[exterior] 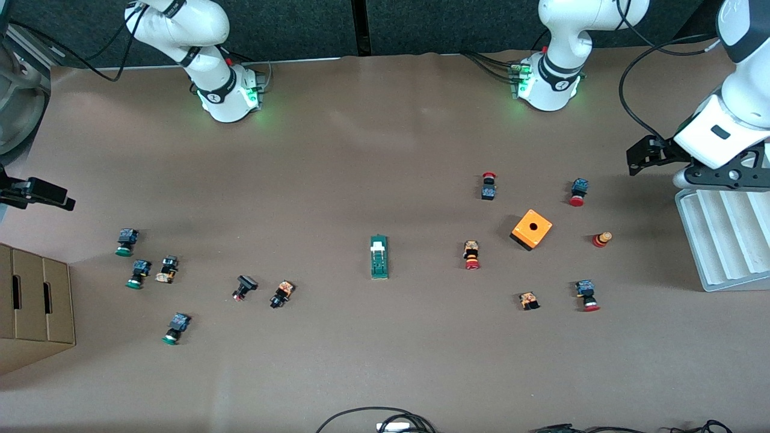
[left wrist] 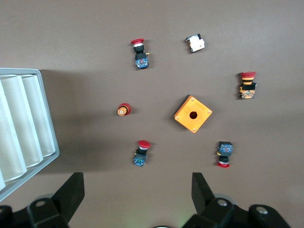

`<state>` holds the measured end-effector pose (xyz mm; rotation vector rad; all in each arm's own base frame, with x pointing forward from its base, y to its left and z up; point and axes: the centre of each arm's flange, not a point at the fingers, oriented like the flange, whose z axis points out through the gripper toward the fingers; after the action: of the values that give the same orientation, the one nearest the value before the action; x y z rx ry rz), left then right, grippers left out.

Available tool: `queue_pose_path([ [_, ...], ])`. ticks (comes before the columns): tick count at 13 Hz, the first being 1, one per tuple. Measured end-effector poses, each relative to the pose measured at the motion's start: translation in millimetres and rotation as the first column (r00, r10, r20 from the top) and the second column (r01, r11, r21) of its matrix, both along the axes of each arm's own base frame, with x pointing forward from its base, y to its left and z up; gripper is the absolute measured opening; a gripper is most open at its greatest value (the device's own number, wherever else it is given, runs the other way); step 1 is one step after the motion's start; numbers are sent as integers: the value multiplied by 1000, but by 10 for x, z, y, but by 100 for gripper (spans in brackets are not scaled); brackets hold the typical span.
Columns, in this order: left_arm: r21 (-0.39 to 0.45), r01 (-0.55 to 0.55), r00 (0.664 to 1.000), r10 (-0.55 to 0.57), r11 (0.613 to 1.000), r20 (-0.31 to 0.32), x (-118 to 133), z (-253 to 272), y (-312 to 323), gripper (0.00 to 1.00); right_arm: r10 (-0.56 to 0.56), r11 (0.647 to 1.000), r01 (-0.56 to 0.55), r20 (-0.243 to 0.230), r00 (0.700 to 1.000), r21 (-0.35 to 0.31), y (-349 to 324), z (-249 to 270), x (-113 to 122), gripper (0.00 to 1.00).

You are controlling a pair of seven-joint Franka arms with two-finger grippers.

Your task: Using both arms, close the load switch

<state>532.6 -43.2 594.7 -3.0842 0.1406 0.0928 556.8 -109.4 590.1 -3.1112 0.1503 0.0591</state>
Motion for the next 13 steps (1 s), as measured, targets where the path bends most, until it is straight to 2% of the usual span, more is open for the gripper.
queue_pose_path([
  [6,-42,-60,998,60,997,-2,112,-76,198,100,1,1000,-1,0,1000,0,7,-1,2,100],
  [10,-40,-62,998,62,997,-4,123,-84,210,100,2,1000,-2,0,1000,0,10,-1,2,100],
  [13,-1,-57,998,57,998,-19,140,-144,237,100,3,1000,-3,0,1000,0,16,-1,4,100],
])
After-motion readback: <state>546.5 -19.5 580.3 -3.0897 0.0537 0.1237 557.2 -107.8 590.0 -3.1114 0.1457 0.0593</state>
